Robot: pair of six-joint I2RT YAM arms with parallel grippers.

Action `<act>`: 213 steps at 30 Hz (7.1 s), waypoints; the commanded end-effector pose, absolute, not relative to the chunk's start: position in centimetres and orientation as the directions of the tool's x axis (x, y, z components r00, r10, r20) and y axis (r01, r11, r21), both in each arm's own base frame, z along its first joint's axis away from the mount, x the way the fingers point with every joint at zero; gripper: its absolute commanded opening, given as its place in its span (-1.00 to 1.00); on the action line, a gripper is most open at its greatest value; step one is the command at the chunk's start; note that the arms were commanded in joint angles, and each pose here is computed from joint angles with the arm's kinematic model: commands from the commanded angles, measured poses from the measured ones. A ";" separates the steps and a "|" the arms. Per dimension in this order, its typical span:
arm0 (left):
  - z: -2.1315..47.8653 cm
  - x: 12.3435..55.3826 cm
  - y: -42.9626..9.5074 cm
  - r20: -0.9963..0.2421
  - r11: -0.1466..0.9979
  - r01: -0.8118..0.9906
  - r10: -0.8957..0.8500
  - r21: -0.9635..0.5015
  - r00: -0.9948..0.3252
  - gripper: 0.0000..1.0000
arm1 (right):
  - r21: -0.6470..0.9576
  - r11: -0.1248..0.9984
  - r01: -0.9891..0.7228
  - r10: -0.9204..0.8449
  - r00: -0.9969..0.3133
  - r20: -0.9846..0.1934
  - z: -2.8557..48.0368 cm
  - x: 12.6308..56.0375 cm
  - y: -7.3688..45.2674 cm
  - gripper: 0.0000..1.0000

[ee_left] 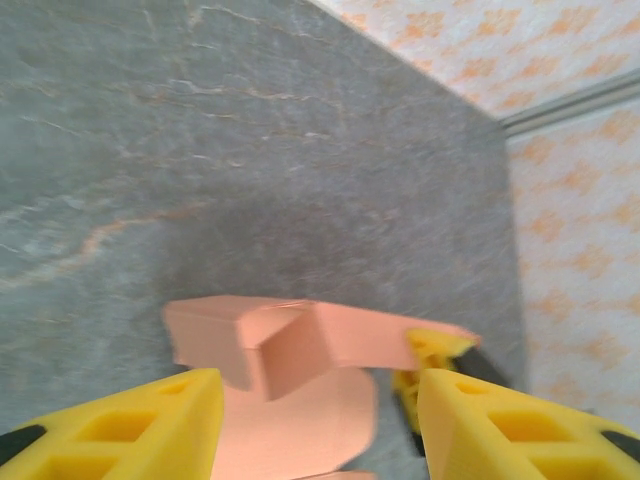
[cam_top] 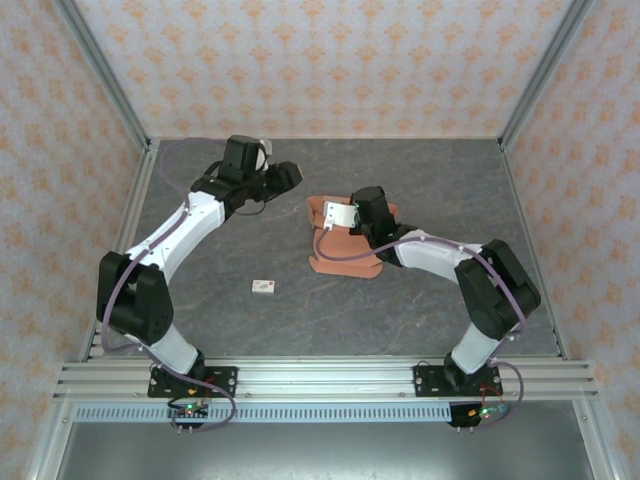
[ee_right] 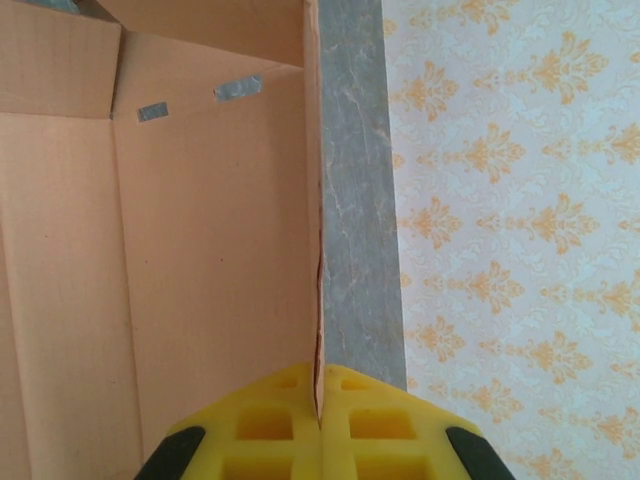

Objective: Fold the paper box

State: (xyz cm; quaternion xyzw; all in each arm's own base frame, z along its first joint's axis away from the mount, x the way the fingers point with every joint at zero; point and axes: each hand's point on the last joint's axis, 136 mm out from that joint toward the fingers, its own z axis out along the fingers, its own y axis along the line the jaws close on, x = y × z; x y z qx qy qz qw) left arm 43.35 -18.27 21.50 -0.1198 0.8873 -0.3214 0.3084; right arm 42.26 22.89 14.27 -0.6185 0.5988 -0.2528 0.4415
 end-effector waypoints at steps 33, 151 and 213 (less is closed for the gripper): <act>12.7 44.8 -18.0 -0.616 0.873 0.420 0.191 -0.249 -0.764 0.12 | -0.917 -0.075 -0.393 -0.958 0.283 -0.043 12.3 44.6 23.6 -1.00; 11.4 44.7 -25.0 -0.645 0.432 0.716 0.326 -0.549 -0.691 0.46 | -0.890 0.030 -0.455 -0.974 0.186 -0.128 12.2 46.3 21.9 -1.00; 7.8 48.9 -24.4 -0.749 0.806 0.494 0.100 -0.325 -0.655 -0.26 | -0.898 0.055 -0.437 -0.963 0.215 -0.163 13.2 45.4 23.6 -1.00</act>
